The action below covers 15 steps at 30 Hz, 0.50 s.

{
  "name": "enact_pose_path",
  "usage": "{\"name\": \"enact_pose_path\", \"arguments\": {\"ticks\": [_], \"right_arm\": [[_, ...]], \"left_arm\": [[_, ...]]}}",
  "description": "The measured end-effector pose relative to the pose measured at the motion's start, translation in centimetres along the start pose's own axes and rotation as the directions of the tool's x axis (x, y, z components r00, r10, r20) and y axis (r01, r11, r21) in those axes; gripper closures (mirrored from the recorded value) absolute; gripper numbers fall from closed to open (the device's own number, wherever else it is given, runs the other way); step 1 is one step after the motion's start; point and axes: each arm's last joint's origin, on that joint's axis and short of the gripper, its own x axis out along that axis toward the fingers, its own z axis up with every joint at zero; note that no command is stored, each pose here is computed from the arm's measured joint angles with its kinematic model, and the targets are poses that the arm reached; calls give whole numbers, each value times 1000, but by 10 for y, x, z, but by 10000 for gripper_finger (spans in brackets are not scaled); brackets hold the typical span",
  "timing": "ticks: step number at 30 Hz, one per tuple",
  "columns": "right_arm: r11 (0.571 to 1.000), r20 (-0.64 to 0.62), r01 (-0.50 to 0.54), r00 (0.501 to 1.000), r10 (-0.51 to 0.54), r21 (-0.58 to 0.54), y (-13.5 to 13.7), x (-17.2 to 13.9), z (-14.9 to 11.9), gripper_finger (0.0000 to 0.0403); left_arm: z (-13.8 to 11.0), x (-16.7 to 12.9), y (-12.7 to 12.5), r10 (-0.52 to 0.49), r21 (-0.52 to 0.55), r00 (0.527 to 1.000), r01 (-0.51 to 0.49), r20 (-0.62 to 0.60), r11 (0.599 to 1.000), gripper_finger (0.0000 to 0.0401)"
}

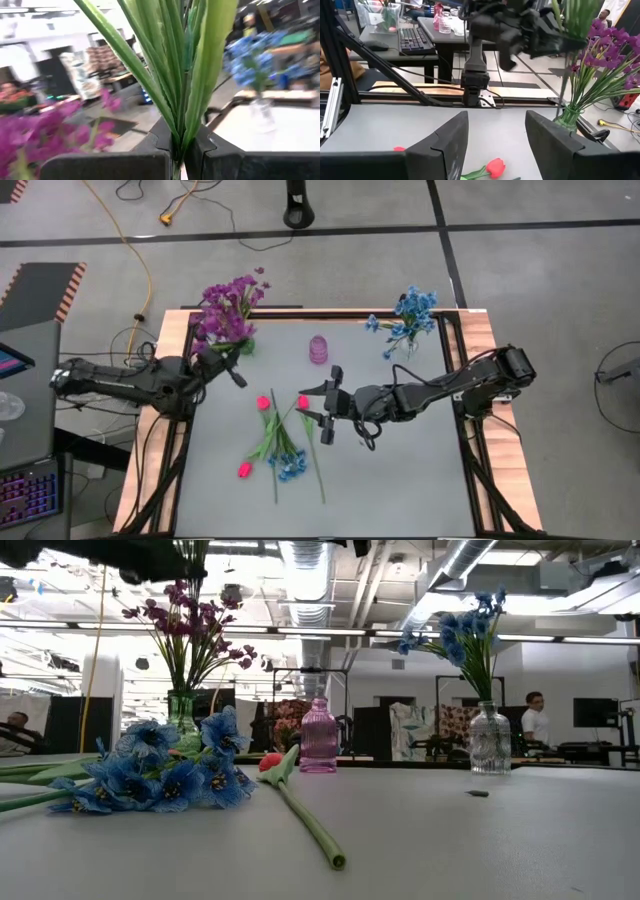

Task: Sort flowers into vase by color
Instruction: Put the purple flowers into the green vase

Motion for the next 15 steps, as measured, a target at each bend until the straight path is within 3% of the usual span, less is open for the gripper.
{"name": "enact_pose_path", "arguments": {"ticks": [6,15], "right_arm": [[1000,-9,0,1000,-1,-4,0,0,-1,179],[1000,-66,-4,998,2,-31,0,0,-7,179]], "left_arm": [[-17,11,11,52,61,999,-52,2,997,399],[-19,18,25,141,152,990,-140,5,978,399]]}}
